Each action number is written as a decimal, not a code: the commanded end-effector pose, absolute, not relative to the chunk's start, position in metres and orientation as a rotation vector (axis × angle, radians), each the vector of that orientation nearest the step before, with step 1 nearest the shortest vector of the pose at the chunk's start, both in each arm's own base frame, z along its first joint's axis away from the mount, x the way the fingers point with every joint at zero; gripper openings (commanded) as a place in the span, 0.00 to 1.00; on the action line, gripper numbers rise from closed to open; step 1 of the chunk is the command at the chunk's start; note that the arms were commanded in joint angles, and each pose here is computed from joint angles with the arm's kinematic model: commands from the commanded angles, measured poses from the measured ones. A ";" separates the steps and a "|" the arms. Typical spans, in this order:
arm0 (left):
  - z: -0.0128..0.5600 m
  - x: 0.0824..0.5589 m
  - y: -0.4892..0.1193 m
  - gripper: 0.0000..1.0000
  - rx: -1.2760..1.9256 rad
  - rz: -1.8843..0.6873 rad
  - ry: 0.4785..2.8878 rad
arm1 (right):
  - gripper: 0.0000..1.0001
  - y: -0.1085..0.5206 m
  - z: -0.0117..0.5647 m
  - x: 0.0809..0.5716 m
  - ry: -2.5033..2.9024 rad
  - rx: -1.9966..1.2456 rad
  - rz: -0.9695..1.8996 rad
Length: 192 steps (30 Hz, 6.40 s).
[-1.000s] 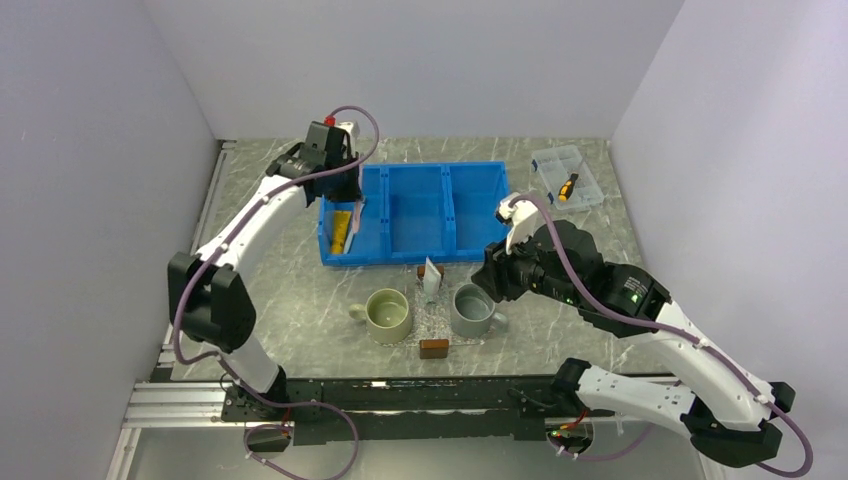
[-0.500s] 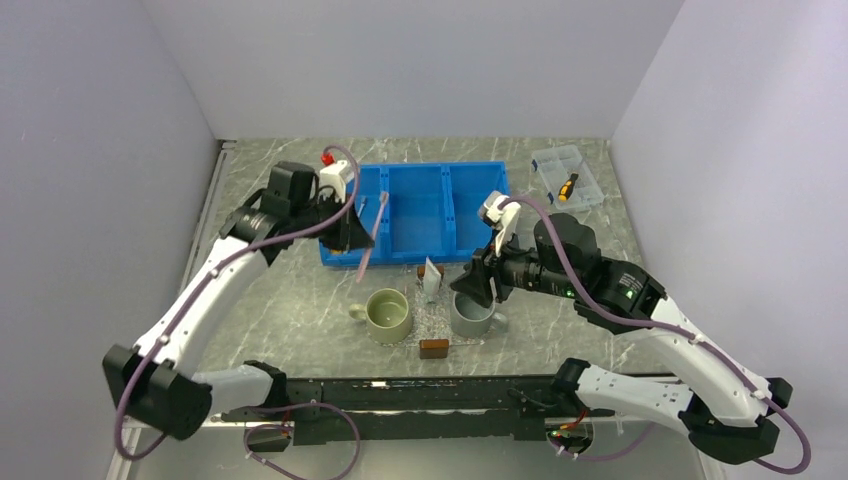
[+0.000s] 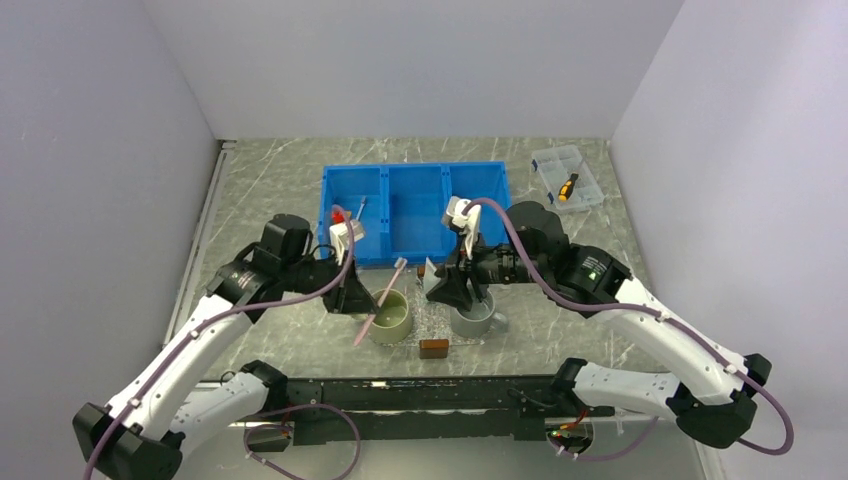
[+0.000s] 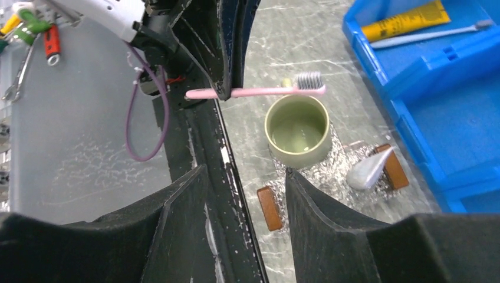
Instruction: Prepare toiletry sets of a toothbrush and toothpaste on the tray
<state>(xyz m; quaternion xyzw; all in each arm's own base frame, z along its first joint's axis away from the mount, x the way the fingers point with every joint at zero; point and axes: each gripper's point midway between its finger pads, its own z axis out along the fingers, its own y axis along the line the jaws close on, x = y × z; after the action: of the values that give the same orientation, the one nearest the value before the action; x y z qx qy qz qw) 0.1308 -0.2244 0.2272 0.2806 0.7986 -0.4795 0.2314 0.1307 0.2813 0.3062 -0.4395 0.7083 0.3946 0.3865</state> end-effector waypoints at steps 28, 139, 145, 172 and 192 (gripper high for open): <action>0.269 0.042 -0.228 0.00 1.174 -1.531 1.774 | 0.60 0.325 0.346 0.085 1.473 -1.375 1.453; 0.246 0.151 -0.150 0.99 0.488 -0.678 1.894 | 0.00 0.287 0.217 0.196 2.274 -1.054 0.381; 0.247 0.152 -0.150 0.99 0.489 -0.676 1.894 | 0.00 0.285 0.209 0.194 2.285 -1.060 0.380; 0.246 0.152 -0.150 0.99 0.486 -0.674 1.896 | 0.00 0.286 0.212 0.194 2.260 -1.020 0.399; 0.246 0.152 -0.150 0.99 0.485 -0.674 1.896 | 0.00 0.285 0.215 0.196 2.255 -1.018 0.391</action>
<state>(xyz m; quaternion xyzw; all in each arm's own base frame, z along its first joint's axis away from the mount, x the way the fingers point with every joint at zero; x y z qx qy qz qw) 0.1502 -0.1492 0.2405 0.2110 0.7929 -0.2742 0.5016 0.1934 0.2829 0.1993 -0.3957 0.8612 0.1377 0.2876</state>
